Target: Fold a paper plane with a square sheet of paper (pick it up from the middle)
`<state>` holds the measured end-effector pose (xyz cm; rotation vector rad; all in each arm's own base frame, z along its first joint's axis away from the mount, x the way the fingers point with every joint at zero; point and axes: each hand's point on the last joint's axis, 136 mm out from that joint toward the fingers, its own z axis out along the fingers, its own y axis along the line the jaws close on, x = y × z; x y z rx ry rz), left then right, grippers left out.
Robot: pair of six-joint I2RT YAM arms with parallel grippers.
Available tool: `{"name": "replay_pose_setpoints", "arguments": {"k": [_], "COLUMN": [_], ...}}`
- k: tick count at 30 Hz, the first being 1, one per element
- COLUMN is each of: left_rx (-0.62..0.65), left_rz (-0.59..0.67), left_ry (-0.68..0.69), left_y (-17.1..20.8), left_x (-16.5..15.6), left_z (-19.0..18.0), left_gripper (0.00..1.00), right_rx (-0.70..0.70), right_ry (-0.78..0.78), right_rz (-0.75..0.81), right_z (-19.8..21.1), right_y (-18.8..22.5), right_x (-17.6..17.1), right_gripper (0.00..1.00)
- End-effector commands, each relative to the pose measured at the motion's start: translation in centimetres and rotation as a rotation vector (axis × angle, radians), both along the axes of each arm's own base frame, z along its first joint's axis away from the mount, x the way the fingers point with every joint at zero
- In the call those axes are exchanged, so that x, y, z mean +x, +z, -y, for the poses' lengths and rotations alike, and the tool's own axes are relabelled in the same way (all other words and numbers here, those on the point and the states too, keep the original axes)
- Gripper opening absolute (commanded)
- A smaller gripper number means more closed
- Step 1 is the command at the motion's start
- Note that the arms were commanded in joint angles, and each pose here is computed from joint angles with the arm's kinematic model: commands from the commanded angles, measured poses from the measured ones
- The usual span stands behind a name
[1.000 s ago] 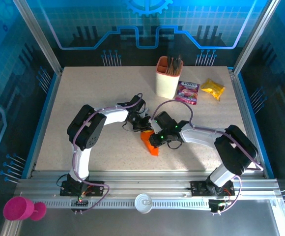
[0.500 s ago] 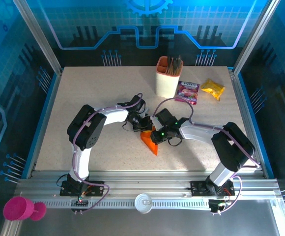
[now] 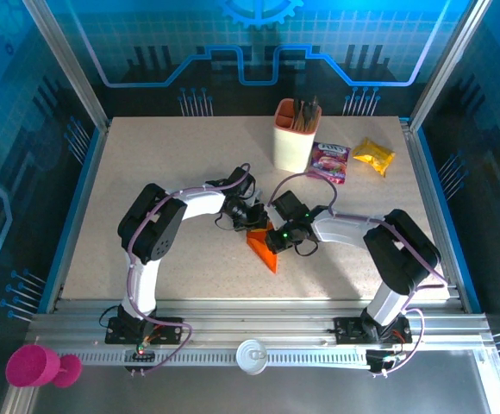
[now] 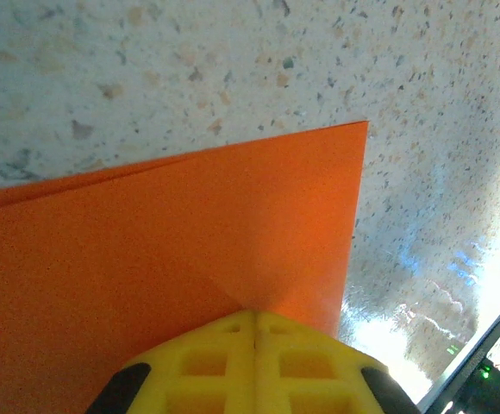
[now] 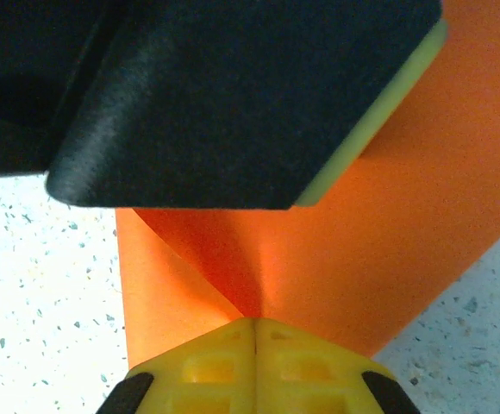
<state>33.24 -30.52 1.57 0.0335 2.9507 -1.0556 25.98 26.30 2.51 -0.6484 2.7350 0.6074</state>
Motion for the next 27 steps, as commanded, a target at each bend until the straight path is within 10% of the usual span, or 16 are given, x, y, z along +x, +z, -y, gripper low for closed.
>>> {"name": "replay_pose_setpoints", "arguments": {"k": [1,27], "left_rx": [0.032,0.020], "left_rz": [-0.034,-0.034], "left_ry": [-0.021,-0.011], "left_y": [-1.9,-1.7], "left_x": [-1.0,-1.0], "left_z": [-0.5,-0.4], "left_gripper": [0.00,0.00], "right_rx": [0.008,-0.034], "right_ry": [-0.003,-0.044], "right_rz": [0.024,-0.041], "right_z": [-0.2,1.4], "right_y": [0.4,-2.9], "right_x": [1.3,0.1], "right_gripper": [0.00,0.00]}}
